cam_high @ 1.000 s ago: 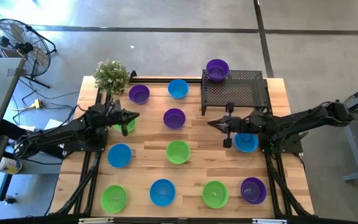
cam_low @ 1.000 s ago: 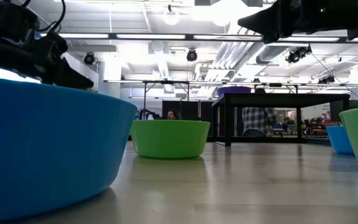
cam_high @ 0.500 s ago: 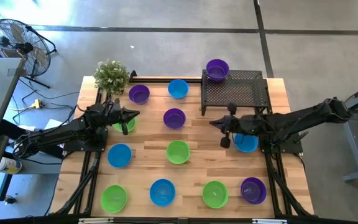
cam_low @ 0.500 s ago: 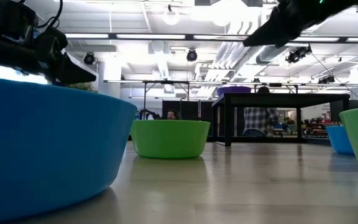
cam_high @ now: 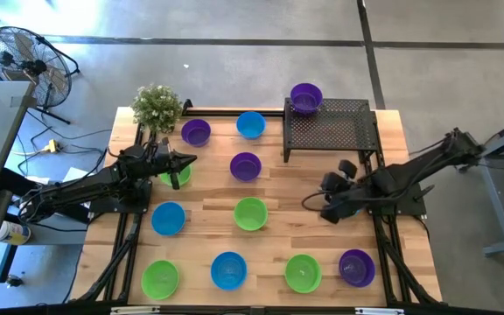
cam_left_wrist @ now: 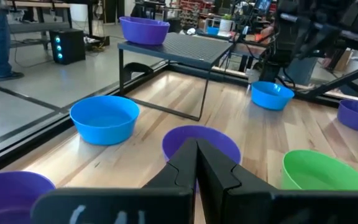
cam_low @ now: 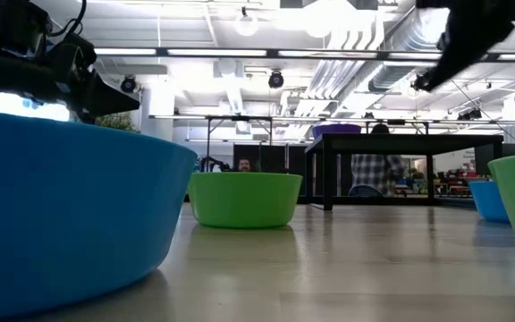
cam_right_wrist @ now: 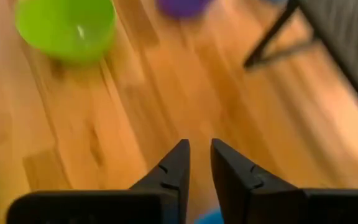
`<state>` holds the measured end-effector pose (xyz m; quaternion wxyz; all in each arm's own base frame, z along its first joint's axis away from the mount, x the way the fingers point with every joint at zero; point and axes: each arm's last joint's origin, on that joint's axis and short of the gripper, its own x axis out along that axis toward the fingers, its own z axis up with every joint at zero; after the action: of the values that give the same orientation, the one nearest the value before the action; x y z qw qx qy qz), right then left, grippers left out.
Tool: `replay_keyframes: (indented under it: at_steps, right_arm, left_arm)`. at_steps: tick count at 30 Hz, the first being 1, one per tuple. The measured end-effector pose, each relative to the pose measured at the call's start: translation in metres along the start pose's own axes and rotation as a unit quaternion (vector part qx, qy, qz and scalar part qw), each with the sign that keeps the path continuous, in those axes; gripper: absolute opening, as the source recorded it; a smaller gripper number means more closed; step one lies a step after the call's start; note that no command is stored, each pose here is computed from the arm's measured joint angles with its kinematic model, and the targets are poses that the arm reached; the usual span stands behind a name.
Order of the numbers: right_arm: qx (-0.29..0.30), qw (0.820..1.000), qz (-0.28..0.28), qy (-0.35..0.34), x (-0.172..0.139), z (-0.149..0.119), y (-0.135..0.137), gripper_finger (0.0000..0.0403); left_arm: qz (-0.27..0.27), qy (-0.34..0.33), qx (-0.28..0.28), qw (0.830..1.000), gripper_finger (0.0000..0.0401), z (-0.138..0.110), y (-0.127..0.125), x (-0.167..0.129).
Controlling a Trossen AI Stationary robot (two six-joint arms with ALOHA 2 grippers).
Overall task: Pick & Place Mini bowls
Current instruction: Put the blue bowl on the shelf
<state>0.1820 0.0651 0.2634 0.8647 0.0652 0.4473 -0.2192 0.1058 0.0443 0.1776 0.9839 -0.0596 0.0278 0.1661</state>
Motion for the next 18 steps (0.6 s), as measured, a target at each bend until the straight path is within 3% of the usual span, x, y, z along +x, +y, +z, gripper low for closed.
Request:
replay_keyframes:
  at_steps: [9, 18]
  right_arm:
    - [0.056, 0.980, -0.046, 0.187, 0.020, -0.020, 0.007, 0.0112]
    - [0.086, 0.968, -0.072, 0.226, 0.044, -0.032, 0.014, 0.0123]
  left_arm:
    - [0.000, 0.001, 0.000, 1.000, 0.0001, 0.000, 0.000, 0.000]
    - [0.001, 0.009, 0.000, 1.000, 0.0001, -0.002, 0.000, 0.000]
